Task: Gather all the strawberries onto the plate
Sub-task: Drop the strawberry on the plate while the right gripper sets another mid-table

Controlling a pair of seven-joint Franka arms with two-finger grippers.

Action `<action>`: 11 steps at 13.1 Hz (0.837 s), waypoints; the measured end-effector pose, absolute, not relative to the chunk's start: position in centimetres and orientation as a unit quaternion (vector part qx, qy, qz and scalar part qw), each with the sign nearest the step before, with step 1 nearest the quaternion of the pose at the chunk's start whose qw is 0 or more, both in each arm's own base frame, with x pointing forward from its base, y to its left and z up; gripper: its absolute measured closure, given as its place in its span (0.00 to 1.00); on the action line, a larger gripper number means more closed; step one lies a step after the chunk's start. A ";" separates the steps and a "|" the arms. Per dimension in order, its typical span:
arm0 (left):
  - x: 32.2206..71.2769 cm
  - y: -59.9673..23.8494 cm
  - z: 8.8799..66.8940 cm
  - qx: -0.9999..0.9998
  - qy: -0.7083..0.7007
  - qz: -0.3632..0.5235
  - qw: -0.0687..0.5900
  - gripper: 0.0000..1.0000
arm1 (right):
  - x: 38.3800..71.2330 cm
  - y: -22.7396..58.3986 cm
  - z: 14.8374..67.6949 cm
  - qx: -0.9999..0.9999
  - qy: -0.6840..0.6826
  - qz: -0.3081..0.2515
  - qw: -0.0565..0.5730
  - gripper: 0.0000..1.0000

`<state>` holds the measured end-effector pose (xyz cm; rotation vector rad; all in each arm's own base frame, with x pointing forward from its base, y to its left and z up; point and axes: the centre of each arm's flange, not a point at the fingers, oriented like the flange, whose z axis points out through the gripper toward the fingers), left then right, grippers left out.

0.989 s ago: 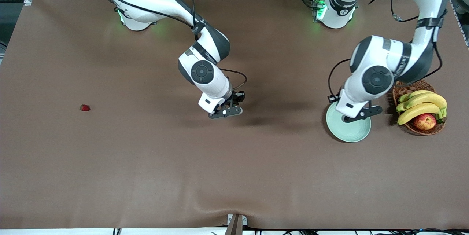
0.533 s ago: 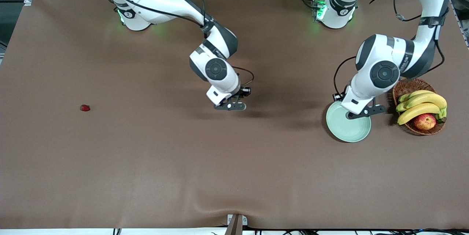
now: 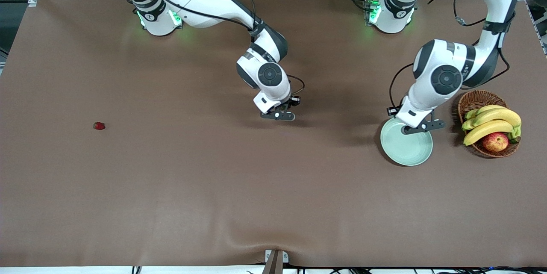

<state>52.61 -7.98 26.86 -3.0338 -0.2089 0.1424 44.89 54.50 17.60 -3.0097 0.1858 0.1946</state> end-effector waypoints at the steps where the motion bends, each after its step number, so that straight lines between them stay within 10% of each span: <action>1: 52.8 -7.0 26.1 -0.996 -0.067 0.043 0.043 0.68 | 44.9 54.7 17.7 -0.995 0.061 0.059 0.059 0.38; 5: 53.8 -6.2 22.7 -0.998 -0.057 0.019 0.022 0.68 | 47.9 53.6 20.5 -0.994 0.078 0.036 0.069 0.00; 8: 54.8 -5.3 21.8 -0.998 -0.054 0.010 0.023 0.65 | 51.8 50.3 27.2 -0.992 0.104 0.024 0.073 0.00; 11: 55.6 -4.6 22.8 -0.998 -0.060 -0.001 0.023 0.36 | 55.5 44.8 33.9 -0.991 0.110 0.018 0.067 0.00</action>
